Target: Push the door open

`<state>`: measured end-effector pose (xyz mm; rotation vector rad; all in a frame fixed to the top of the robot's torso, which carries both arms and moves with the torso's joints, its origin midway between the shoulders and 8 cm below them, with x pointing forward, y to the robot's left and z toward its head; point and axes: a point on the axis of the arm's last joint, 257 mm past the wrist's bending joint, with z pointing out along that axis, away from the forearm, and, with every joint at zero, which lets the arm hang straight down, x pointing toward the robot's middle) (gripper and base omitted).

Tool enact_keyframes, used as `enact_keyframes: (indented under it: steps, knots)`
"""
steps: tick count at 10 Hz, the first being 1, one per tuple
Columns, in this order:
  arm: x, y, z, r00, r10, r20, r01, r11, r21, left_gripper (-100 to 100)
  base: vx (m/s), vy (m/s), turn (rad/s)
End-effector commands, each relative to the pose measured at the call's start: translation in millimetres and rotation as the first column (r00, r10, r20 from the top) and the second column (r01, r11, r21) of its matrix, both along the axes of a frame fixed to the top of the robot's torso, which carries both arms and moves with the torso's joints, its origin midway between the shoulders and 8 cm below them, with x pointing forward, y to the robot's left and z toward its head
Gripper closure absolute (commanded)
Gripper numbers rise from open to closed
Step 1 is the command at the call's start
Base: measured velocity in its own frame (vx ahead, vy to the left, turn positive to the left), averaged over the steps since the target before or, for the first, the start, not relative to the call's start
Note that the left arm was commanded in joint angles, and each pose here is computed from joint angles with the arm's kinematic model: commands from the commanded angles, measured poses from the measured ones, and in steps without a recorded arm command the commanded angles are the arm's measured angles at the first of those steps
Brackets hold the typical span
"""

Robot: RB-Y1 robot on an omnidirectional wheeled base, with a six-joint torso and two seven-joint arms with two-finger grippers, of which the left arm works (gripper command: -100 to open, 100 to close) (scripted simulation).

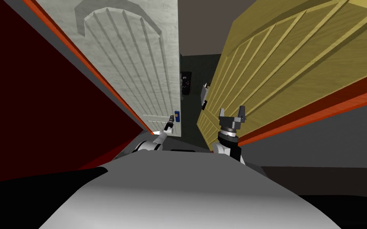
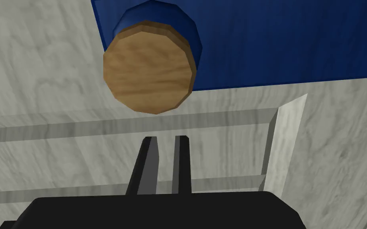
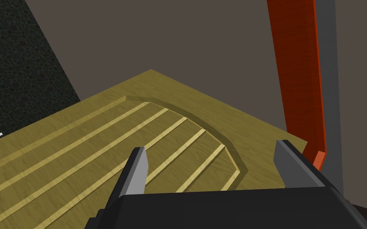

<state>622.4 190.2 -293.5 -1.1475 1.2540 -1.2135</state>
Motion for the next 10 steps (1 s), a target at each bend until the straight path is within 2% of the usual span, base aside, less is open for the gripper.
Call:
enact_keyframes:
  steps: [1,5,6,7,10]
  knots:
    - [-0.1,-2.6,-0.5,1.0,-0.003,-0.002,0.003,1.0,-0.005,-100,-0.209,-0.053,0.027]
    - [-1.6,-20.0,-2.1,0.9998,-0.017,-0.01,0.016,0.9993,-0.034,-100,-0.194,-0.033,0.02]
    - [-2.1,-15.4,-0.9,0.9999,-0.014,-0.007,0.013,0.9995,-0.028,-100,-0.096,-0.018,0.004]
    - [-1.7,-5.2,-0.8,1.0,-0.004,-0.005,0.004,0.9999,-0.016,-100,0.095,-0.008,-0.035]
    - [-1.8,2.1,-0.6,1.0,0.005,-0.002,-0.005,0.9999,-0.01,-100,0.188,-0.017,-0.02]
